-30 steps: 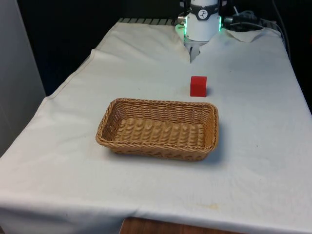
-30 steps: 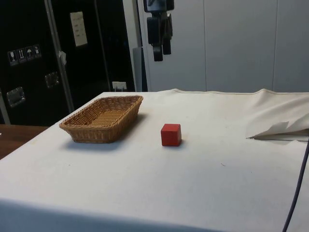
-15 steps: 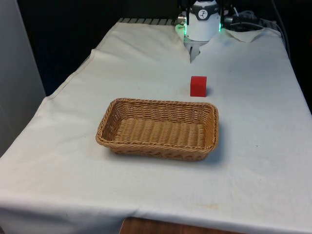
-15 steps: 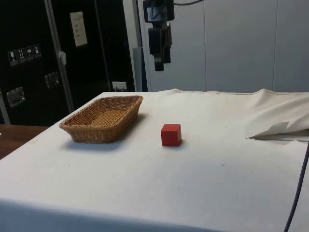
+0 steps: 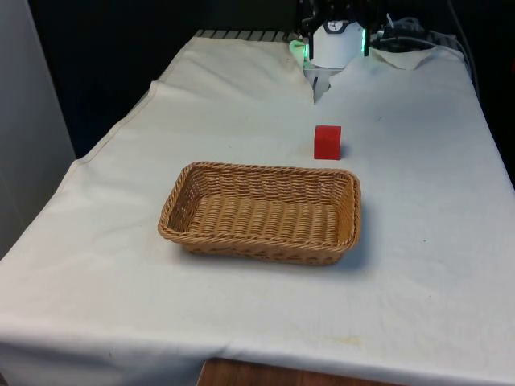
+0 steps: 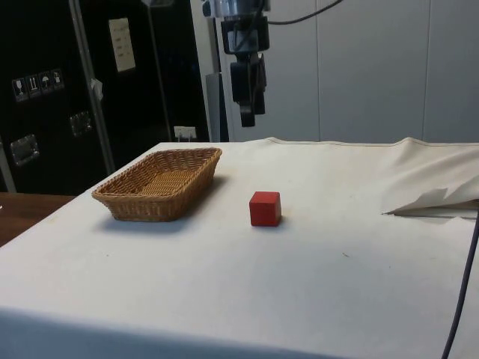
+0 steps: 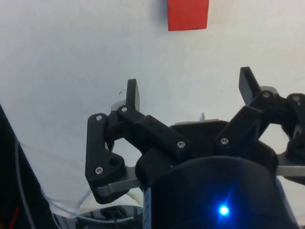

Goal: Pick up the cube and place it into the basket.

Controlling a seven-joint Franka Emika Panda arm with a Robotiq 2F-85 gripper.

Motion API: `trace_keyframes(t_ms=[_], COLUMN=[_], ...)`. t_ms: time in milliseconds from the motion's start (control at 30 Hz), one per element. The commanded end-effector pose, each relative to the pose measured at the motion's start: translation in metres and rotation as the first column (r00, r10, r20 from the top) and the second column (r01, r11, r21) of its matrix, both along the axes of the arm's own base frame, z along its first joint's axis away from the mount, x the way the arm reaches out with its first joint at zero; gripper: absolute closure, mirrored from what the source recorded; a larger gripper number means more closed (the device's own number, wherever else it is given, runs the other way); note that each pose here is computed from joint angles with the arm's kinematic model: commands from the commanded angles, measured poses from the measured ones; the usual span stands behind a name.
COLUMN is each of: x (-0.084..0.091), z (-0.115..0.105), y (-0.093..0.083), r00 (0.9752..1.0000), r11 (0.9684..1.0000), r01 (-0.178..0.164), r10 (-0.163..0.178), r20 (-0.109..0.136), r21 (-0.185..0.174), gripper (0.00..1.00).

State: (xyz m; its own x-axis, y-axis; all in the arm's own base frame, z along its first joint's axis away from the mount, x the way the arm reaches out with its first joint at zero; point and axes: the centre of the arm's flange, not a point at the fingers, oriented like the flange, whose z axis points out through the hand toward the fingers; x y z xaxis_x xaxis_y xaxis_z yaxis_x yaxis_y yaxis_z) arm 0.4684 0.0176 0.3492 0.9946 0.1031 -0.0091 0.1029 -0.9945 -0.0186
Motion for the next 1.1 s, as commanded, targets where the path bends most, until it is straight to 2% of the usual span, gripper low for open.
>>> trace_keyframes(t_ms=[0,200,233,267,367,500,533,667,767,800,1067], x=[0.001,0.002,0.002,0.002,0.002,0.003,0.002,0.003,0.003,0.003,0.003], z=[-0.004,-0.015,-0.013,-0.019,-0.024,-0.03,-0.033,-0.037,-0.039,-0.042,-0.048], y=[0.0,0.001,0.0,0.0,0.0,0.0,0.0,-0.001,-0.002,-0.002,-0.002], r00=[1.0,0.9999,0.9999,0.9999,0.9998,0.9993,0.9995,0.9993,0.9987,0.999,0.9986], r11=[0.9999,0.9999,1.0,0.9999,0.9999,1.0,0.9999,1.0,1.0,1.0,1.0], r01=[-0.001,-0.002,-0.001,-0.001,0.0,0.0,0.0,0.001,0.001,0.001,0.002], r10=[0.001,0.002,0.001,0.002,0.0,0.0,0.001,0.0,-0.001,-0.001,-0.002], r20=[0.002,-0.01,-0.016,-0.016,-0.022,-0.036,-0.031,-0.037,-0.051,-0.045,-0.054], r21=[0.011,0.015,0.005,0.015,0.015,0.002,0.011,0.008,-0.002,0.005,-0.001], gripper=[0.0,0.0,0.0,0.0,0.0,0.0,0.0,0.0,0.0,0.0,0.0])
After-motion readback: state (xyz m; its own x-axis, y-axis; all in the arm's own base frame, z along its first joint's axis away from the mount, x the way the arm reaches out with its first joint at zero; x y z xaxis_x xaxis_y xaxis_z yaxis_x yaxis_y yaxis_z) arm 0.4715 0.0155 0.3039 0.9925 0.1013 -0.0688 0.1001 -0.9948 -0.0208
